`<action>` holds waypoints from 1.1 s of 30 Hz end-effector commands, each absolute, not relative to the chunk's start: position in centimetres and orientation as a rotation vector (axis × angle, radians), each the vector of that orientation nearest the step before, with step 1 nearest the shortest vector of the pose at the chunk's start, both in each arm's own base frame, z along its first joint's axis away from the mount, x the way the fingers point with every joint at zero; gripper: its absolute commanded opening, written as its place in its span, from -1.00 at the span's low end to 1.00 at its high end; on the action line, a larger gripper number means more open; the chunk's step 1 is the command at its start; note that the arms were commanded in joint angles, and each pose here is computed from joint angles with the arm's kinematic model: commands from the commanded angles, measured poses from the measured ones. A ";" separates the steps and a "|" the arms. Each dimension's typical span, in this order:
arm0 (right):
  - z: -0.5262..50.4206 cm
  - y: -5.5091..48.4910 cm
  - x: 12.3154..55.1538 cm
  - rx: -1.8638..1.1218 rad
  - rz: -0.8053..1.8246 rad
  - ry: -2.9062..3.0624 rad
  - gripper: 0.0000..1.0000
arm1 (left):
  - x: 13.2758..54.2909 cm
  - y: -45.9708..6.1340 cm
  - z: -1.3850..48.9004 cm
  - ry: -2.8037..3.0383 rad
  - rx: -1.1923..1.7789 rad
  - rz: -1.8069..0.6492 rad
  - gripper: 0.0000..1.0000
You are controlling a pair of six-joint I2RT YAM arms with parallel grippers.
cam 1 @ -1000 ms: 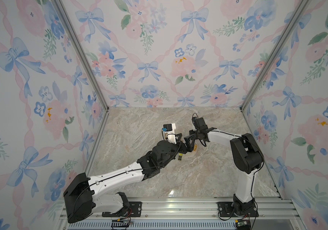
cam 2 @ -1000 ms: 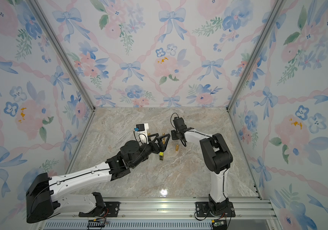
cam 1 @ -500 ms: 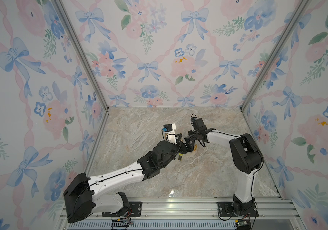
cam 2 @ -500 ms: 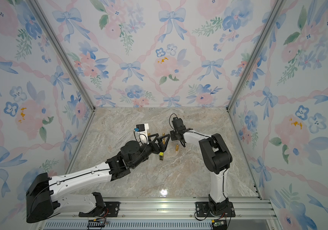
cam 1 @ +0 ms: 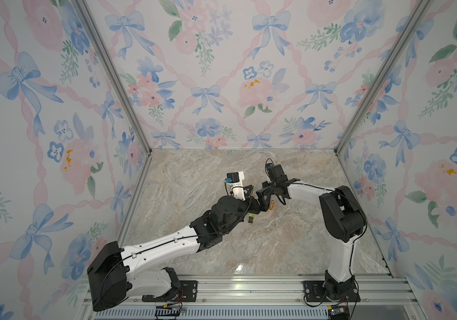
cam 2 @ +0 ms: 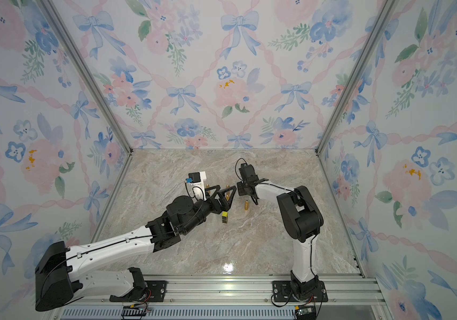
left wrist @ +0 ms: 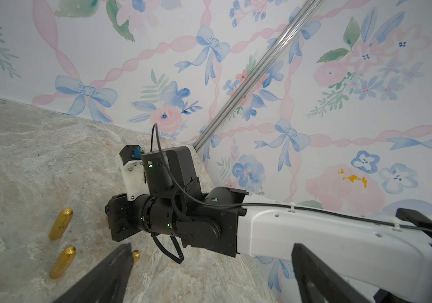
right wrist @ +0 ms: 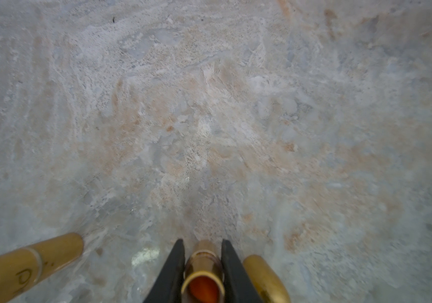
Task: Open the lipstick cap
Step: Place the lipstick at the center of the board, then pick up the lipstick at the center of the board.
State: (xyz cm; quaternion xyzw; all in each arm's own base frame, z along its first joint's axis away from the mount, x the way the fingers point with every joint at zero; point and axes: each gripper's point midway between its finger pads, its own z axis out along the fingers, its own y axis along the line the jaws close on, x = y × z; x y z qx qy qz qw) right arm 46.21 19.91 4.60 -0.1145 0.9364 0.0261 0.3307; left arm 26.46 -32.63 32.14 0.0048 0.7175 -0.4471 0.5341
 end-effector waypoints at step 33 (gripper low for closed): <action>14.2 16.9 34.2 0.058 0.223 2.675 0.37 | 27.2 -32.1 22.1 1.790 0.512 -0.616 0.96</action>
